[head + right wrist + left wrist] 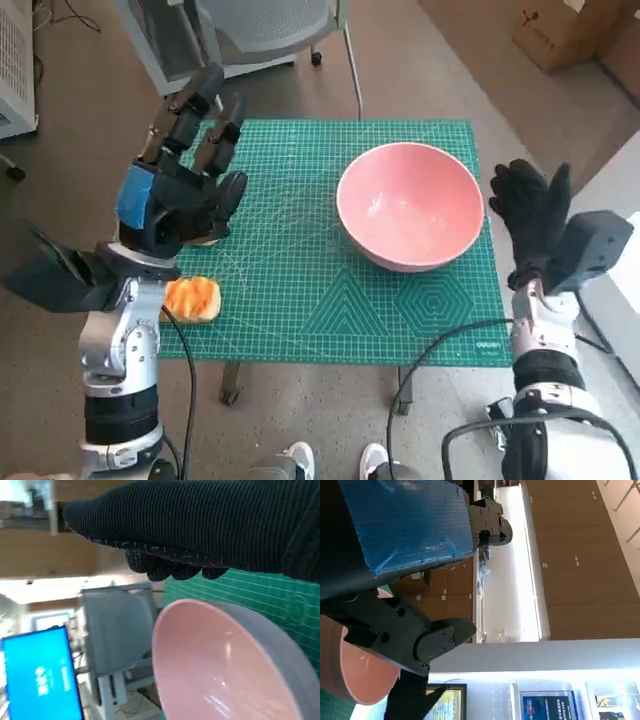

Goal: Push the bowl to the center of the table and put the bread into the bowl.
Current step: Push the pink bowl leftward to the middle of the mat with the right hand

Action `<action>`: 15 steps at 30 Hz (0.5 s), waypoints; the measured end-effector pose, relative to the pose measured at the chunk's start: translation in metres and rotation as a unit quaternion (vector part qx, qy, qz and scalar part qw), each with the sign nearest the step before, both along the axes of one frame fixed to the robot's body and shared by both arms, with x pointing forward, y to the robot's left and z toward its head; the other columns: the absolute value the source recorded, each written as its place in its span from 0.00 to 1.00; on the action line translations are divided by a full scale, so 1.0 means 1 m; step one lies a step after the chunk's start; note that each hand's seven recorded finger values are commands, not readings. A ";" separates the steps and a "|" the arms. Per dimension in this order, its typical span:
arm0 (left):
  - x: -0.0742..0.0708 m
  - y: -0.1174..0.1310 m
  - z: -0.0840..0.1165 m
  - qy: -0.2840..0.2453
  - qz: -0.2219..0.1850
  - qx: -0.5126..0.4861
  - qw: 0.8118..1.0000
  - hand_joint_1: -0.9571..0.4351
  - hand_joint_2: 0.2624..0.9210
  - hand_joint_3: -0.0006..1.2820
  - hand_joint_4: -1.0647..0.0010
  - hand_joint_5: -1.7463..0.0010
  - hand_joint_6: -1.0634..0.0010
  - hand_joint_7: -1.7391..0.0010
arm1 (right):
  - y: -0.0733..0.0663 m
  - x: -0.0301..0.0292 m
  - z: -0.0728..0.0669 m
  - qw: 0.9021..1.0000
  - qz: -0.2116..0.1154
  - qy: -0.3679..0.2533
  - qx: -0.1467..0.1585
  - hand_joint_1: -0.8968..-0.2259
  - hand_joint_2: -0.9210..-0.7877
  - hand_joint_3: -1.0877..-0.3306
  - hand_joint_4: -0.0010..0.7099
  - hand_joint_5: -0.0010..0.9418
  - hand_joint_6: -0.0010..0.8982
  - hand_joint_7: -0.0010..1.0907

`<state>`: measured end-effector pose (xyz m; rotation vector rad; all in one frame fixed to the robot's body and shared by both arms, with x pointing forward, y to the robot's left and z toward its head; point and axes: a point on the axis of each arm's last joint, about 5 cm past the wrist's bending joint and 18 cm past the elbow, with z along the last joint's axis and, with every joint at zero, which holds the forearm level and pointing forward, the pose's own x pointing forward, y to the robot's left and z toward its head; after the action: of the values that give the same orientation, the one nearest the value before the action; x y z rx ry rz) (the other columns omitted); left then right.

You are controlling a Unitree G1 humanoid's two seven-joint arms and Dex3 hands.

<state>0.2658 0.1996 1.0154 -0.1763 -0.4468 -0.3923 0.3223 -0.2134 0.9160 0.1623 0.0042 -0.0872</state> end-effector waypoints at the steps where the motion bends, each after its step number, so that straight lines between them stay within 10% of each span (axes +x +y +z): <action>1: 0.000 0.000 0.000 0.001 0.000 0.000 1.000 0.45 0.70 0.56 0.98 0.99 1.00 0.77 | 0.002 0.0001 -0.001 1.000 0.002 0.004 0.002 0.47 0.00 0.52 0.25 0.01 0.39 0.03; 15: -0.004 0.003 -0.001 -0.001 0.010 0.006 1.000 0.43 0.76 0.49 0.97 0.99 1.00 0.76 | 0.027 0.0052 -0.001 0.999 0.034 0.013 0.014 0.49 0.00 0.50 0.23 0.00 0.37 0.03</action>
<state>0.2621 0.2022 1.0146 -0.1589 -0.4478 -0.3748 0.3276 -0.1867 0.9148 0.1898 0.0362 -0.0213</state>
